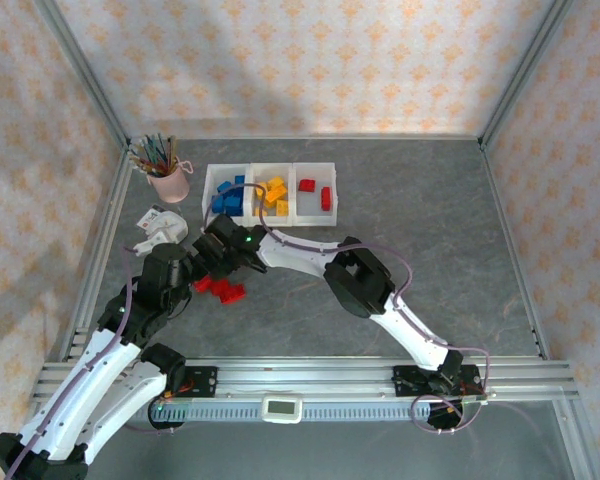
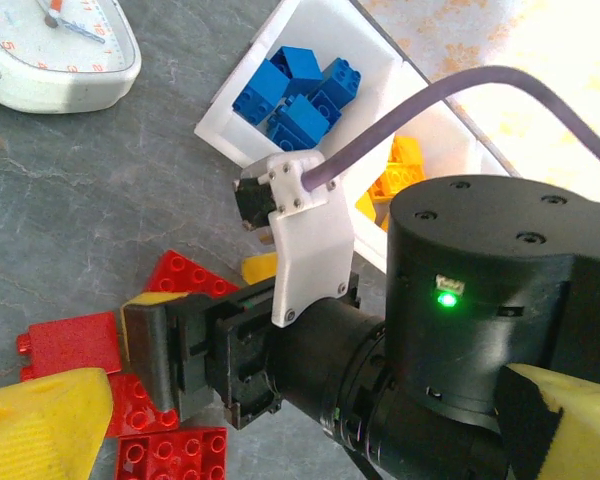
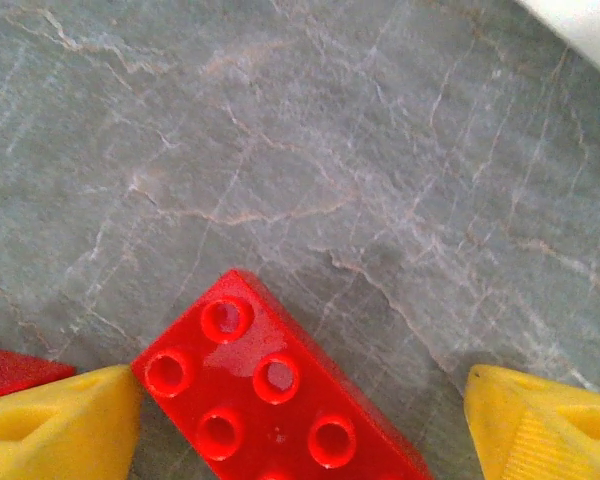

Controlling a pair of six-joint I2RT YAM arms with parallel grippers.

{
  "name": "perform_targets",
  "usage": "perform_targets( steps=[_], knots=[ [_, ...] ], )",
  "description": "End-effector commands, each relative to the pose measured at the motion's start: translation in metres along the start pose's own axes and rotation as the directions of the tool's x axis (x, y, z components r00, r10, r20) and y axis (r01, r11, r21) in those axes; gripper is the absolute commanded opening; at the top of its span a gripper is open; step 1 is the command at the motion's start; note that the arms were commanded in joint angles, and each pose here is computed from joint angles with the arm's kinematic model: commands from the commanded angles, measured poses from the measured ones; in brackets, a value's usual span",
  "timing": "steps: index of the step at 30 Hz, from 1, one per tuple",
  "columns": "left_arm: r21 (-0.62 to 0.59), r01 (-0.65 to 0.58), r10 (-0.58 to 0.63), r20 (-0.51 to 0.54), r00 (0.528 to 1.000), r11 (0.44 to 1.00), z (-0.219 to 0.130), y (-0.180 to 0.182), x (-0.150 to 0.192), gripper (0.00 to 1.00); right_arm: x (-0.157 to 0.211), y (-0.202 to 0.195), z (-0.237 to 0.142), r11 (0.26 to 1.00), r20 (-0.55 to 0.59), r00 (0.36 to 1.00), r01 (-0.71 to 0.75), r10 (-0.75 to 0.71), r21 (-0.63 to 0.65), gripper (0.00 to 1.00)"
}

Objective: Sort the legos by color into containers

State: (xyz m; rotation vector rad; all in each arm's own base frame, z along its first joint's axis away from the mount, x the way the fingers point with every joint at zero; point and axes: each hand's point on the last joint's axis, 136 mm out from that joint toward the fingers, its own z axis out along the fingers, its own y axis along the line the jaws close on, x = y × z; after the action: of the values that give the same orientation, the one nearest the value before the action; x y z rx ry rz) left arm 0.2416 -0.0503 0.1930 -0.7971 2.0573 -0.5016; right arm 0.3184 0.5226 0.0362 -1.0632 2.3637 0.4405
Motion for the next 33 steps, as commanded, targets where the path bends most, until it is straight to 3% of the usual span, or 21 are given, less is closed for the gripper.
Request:
perform_targets(
  steps=[1, 19, 27, 33],
  knots=[
    [-0.022, 0.001, -0.001, 0.005, 1.000, 1.000, 0.002, 0.006, 0.002, 0.99, 0.007, -0.004, 0.010, 0.999, -0.030, 0.999, 0.025, -0.024, 0.035, 0.78],
    [-0.010, -0.007, 0.007, 0.006, 1.000, 1.000, 0.000, 0.002, -0.001, 0.99, 0.011, -0.005, -0.017, 0.999, -0.028, 1.000, 0.001, 0.000, 0.034, 0.31],
    [0.042, -0.041, 0.042, -0.018, 0.999, 0.998, -0.005, -0.013, -0.002, 0.99, 0.026, -0.014, -0.060, 0.995, 0.024, 0.995, -0.094, 0.092, 0.047, 0.27],
    [0.099, -0.056, 0.062, -0.068, 0.996, 0.994, 0.002, -0.029, 0.006, 0.99, 0.042, -0.047, -0.106, 0.967, 0.081, 0.972, -0.229, 0.221, 0.110, 0.25]
  ],
)
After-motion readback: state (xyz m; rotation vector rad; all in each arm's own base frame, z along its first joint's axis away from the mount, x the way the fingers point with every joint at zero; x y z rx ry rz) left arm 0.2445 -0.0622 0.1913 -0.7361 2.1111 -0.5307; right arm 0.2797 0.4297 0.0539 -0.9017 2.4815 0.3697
